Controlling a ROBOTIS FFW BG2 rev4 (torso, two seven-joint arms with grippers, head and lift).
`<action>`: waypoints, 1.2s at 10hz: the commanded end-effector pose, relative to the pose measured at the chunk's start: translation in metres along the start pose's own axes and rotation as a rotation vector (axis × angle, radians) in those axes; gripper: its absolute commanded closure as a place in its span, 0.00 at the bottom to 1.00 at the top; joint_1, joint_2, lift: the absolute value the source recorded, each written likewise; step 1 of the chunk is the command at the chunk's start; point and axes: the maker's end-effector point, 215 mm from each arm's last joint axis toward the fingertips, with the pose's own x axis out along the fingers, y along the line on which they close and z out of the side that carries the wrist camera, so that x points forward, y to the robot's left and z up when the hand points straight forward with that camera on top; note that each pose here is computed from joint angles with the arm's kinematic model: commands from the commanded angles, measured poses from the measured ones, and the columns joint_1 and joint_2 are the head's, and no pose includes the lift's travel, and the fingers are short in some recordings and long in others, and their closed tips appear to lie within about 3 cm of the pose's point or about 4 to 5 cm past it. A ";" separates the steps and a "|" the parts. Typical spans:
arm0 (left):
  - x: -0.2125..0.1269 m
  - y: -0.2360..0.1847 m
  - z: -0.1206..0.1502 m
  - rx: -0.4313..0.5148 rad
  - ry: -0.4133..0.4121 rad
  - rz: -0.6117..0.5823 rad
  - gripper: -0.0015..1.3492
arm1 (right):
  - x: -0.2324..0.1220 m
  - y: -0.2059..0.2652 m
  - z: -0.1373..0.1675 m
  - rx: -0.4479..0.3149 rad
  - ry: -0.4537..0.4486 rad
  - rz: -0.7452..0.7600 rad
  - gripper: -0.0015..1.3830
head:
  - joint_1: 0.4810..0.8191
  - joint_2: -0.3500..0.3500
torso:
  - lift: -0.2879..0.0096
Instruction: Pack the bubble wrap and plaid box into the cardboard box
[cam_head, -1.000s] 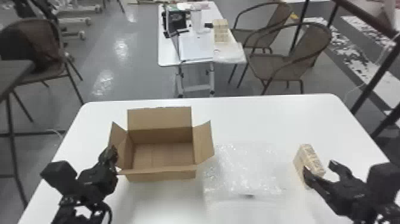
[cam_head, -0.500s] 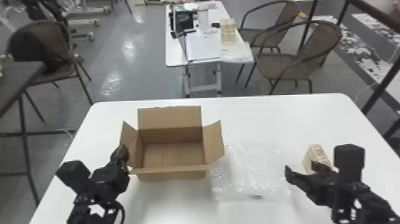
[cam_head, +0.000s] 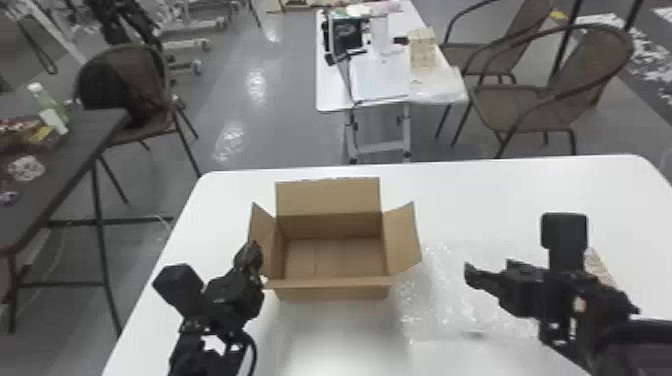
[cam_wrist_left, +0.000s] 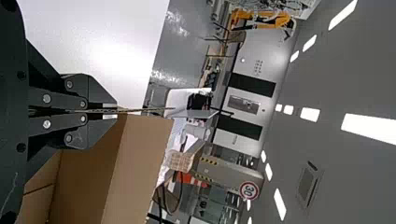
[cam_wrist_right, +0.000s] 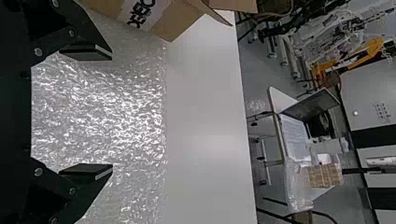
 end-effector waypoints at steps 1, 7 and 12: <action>0.001 -0.004 -0.002 -0.007 0.002 -0.004 0.90 | 0.003 -0.003 -0.003 0.005 0.042 -0.037 0.30 | 0.63 0.77 | 0.82; 0.005 -0.016 -0.001 -0.022 -0.005 -0.024 0.90 | 0.046 -0.016 -0.032 0.087 0.183 -0.033 0.30 | 0.63 0.75 | 0.82; 0.007 -0.019 0.000 -0.031 -0.012 -0.028 0.90 | 0.054 -0.006 -0.050 0.104 0.243 -0.008 0.41 | 0.63 0.76 | 0.82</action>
